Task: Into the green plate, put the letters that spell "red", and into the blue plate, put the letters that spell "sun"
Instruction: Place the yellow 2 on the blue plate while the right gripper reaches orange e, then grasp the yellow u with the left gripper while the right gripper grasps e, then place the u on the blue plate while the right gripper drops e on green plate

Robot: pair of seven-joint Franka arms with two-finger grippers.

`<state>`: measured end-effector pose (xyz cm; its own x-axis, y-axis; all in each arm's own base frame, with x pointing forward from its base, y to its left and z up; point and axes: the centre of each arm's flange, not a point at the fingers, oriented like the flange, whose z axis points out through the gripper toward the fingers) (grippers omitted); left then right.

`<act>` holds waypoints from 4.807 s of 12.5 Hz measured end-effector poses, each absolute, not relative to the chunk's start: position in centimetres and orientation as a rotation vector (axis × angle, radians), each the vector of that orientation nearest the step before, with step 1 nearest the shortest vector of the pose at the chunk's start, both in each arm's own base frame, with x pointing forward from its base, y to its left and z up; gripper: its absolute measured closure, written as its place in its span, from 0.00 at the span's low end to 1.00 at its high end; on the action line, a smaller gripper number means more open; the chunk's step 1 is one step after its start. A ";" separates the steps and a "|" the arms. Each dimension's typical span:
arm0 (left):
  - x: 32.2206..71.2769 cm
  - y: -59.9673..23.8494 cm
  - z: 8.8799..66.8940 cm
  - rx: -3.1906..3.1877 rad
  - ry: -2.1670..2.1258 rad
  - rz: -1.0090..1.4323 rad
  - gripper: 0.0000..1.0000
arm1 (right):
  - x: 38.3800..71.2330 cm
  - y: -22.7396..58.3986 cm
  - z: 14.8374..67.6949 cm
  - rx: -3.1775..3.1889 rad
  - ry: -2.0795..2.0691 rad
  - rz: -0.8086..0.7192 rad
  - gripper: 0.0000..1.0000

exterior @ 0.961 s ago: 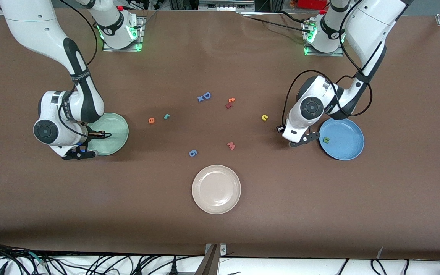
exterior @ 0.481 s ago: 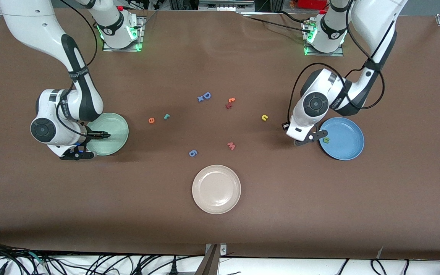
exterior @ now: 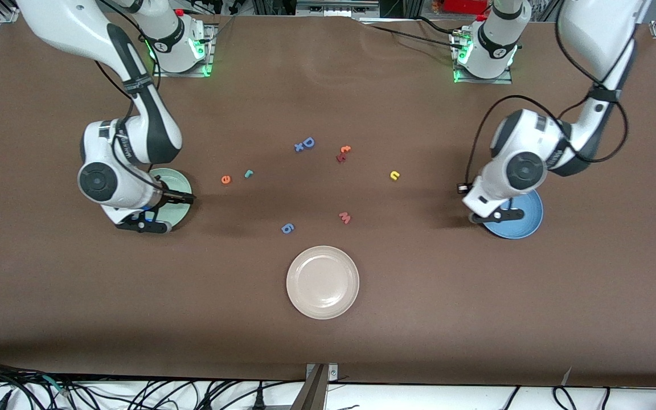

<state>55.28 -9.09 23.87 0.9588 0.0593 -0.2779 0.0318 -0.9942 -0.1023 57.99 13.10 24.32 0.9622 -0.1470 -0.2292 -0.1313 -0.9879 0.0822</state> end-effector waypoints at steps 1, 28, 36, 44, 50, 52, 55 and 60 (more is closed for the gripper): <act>55.2 -7.4 23.2 -3.020 -0.046 0.460 0.78 | 57.3 14.7 24.0 3.041 -0.252 -0.376 0.11; 48.2 -31.0 20.0 -3.088 -0.596 0.365 0.00 | 49.7 21.3 17.2 3.068 -0.426 -0.318 0.66; 45.4 -31.8 17.2 -3.034 -0.596 0.228 0.06 | 49.8 20.9 17.6 3.067 -0.436 -0.308 0.71; 45.9 -31.9 17.6 -3.043 -0.608 0.215 0.70 | 55.3 11.5 24.6 3.049 -0.339 -0.288 0.71; 49.7 -31.0 21.7 -2.970 -0.584 0.186 0.70 | 54.5 4.7 21.0 3.021 -0.216 -0.417 0.71; 51.8 -30.1 24.6 -2.915 -0.498 0.225 0.70 | 54.2 4.2 19.8 3.016 -0.198 -0.448 0.71; 55.6 -23.9 28.2 -2.858 -0.298 0.402 0.70 | 54.2 2.8 18.7 3.021 -0.181 -0.453 0.71; 59.7 -8.4 28.2 -2.950 0.023 0.575 0.70 | 54.4 2.5 18.7 3.024 -0.178 -0.447 0.48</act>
